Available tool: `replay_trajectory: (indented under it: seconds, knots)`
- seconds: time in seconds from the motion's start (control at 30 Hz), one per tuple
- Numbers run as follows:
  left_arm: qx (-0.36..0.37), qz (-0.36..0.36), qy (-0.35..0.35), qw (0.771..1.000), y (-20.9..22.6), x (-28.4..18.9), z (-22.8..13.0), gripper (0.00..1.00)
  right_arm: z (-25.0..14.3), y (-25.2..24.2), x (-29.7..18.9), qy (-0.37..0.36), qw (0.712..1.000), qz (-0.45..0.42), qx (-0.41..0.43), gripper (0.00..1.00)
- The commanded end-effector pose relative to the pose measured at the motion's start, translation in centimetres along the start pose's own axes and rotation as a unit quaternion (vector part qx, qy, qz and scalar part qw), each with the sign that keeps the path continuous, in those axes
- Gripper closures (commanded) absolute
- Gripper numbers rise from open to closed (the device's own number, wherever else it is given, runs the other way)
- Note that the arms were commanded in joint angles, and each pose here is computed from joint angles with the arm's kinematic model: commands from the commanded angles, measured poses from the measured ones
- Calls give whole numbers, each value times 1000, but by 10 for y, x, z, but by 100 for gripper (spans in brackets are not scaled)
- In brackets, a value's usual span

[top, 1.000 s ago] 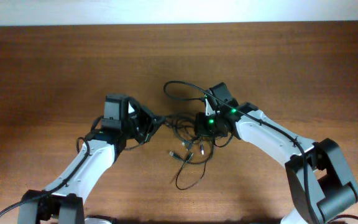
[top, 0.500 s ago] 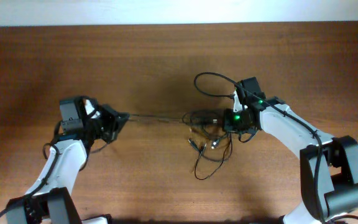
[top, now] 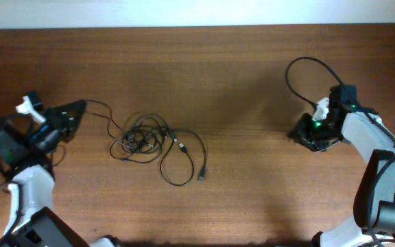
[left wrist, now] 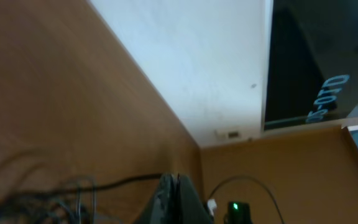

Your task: Untangle cables

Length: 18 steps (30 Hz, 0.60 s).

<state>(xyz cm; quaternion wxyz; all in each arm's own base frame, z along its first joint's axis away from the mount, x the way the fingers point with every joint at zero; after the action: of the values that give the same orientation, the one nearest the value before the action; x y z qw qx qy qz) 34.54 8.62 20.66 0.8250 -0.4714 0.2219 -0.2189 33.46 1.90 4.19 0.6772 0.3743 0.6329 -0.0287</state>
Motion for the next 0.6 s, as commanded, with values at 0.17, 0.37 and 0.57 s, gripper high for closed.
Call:
replay_trajectory:
  seconds: [0.17, 0.37, 0.57]
  knots:
    - [16, 278, 179, 944, 33, 87, -147, 21, -109, 84, 37, 151, 969, 73, -182, 62]
    - [35, 601, 111, 791, 81, 16, -169, 1, -96, 72, 48, 96, 980, -9, -175, 47]
    - [229, 501, 198, 811, 41, 50, -134, 1, -91, 68, 49, 82, 980, -26, -178, 15]
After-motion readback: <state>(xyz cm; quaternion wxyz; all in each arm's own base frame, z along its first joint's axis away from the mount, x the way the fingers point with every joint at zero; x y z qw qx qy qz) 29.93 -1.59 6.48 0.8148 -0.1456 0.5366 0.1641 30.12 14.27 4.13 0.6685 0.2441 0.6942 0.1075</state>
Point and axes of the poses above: each gripper's point midway between its finger pads, its own x axis out along the fingers, its own y axis along the line the jaws close on, z = x × y, the point moved 2 cm from there along -x, back along the fingers, and after that the axes turned 9 degrees about x, right-handed, at the moved point
